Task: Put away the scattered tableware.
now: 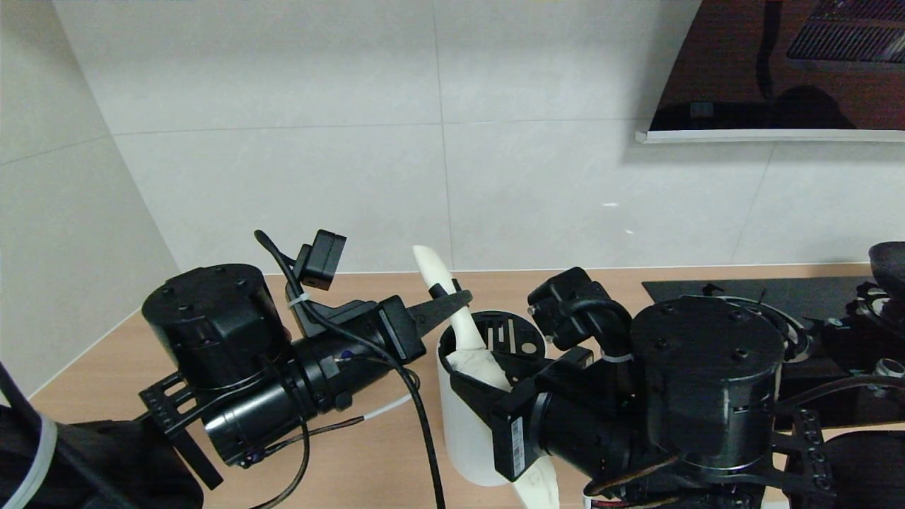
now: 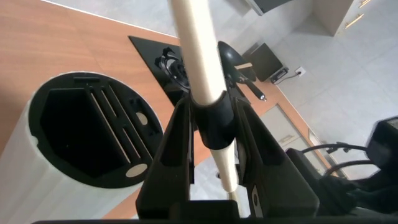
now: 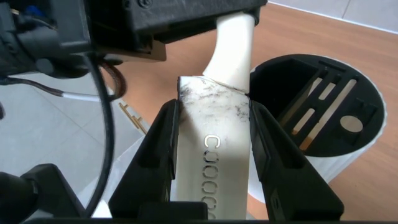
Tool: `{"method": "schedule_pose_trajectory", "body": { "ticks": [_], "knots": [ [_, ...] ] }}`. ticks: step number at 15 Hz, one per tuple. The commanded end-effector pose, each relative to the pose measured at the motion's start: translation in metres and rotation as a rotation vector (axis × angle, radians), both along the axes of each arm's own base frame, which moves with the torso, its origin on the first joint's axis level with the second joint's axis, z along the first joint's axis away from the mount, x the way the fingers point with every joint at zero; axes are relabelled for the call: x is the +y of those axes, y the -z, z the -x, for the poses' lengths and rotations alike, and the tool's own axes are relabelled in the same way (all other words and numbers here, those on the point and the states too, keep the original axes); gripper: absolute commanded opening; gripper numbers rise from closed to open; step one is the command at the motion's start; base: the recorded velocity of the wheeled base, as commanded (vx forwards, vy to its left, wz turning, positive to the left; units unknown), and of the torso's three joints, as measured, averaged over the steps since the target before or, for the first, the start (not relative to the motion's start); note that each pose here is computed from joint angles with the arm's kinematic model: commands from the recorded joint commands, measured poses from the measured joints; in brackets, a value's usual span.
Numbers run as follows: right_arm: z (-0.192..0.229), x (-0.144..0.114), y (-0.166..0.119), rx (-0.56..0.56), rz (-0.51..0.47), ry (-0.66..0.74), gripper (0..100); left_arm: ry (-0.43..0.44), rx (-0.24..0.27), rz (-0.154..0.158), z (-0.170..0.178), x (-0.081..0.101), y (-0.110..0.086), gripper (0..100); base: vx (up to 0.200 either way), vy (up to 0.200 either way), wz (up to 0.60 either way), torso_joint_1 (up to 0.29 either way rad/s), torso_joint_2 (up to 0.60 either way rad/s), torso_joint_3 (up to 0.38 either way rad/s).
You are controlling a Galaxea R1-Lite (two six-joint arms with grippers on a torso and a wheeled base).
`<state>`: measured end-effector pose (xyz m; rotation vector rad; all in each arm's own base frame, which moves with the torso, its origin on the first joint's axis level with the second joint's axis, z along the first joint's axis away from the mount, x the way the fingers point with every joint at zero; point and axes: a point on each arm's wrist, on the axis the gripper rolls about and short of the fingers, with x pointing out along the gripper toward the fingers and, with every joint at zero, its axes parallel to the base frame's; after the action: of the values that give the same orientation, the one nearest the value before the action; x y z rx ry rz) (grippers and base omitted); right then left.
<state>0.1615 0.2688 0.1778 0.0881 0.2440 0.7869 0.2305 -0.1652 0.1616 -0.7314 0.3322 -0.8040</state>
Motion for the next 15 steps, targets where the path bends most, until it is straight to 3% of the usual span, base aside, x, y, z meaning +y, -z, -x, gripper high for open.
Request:
{"method": "schedule_pose_trajectory", "body": {
  "ticks": [1, 5, 6, 11, 15],
  "knots": [
    [0.0, 0.0, -0.001, -0.001, -0.002, 0.002, 0, 0.001, -0.004, 0.004, 0.001, 0.001, -0.002, 0, 0.0, 0.0, 0.0, 0.0, 0.0, 0.0],
    [0.0, -0.001, -0.002, -0.004, -0.005, 0.006, 0, 0.001, -0.007, 0.008, 0.001, 0.001, -0.003, 0, 0.0, 0.0, 0.0, 0.0, 0.0, 0.0],
    [0.0, -0.001, -0.001, -0.003, -0.004, 0.006, 100, 0.001, -0.008, 0.008, 0.001, 0.001, -0.003, 0, 0.0, 0.0, 0.0, 0.0, 0.0, 0.0],
    [0.001, -0.002, -0.004, -0.008, -0.014, 0.008, 100, -0.001, -0.023, 0.017, 0.004, 0.002, -0.009, 0, 0.0, 0.0, 0.0, 0.0, 0.0, 0.0],
    [-0.01, -0.021, -0.02, -0.037, -0.055, 0.07, 100, -0.029, -0.042, 0.027, 0.011, 0.008, -0.035, 0, 0.0, 0.0, 0.0, 0.0, 0.0, 0.0]
  ]
}}
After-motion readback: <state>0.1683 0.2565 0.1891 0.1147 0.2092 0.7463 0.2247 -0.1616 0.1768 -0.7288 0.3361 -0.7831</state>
